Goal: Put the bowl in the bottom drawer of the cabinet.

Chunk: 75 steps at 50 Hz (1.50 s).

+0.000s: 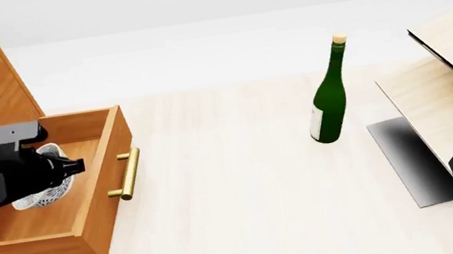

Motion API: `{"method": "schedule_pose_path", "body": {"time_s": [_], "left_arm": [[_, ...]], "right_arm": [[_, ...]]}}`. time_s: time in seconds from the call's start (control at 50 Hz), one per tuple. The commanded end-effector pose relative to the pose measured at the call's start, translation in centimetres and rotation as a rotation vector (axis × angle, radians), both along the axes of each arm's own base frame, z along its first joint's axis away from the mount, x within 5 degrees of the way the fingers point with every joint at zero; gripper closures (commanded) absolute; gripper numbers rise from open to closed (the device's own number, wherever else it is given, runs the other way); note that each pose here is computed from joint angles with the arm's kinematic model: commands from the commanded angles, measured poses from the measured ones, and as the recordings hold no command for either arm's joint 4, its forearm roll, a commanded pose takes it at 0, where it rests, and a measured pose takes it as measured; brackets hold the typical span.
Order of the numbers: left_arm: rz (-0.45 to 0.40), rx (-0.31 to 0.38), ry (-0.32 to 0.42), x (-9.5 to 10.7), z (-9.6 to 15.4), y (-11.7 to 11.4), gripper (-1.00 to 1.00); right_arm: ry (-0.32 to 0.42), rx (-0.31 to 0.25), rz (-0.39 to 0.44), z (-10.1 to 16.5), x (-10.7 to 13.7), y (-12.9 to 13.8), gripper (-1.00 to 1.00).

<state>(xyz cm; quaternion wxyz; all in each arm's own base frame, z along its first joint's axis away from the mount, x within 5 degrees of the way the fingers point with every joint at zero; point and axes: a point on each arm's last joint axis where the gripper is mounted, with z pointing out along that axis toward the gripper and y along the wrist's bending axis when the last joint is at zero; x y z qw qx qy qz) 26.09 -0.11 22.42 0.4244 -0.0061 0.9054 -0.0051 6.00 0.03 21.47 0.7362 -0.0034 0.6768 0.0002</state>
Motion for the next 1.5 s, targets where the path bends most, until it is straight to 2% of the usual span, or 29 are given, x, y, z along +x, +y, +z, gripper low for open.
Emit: {"method": "schedule_pose_path", "body": {"time_s": [0.02, 0.82, 1.24, 1.26, 1.5], "left_arm": [[-0.007, 0.017, -0.002, 0.1, -0.3, 0.2, 1.0], [0.001, 0.017, 0.014, 0.5, -1.4, 0.4, 1.0], [-0.01, -0.012, 0.02, 0.6, -1.3, -0.6, 1.0], [-0.01, -0.016, 0.019, 0.7, -1.3, -0.7, -1.0], [-0.005, -0.01, 0.006, 0.7, -0.6, -0.4, -1.0]], "right_arm": [[0.0, 0.0, 0.0, 0.0, 0.0, 0.0, -1.0], [0.0, 0.0, 0.0, 0.0, 0.0, 0.0, -1.0], [0.0, 0.0, 0.005, 0.2, -0.1, 0.0, -1.0], [0.0, 0.0, 0.005, 0.2, 0.0, 0.0, -1.0], [0.0, 0.0, 0.005, 0.2, 0.0, 0.0, -1.0]]}}
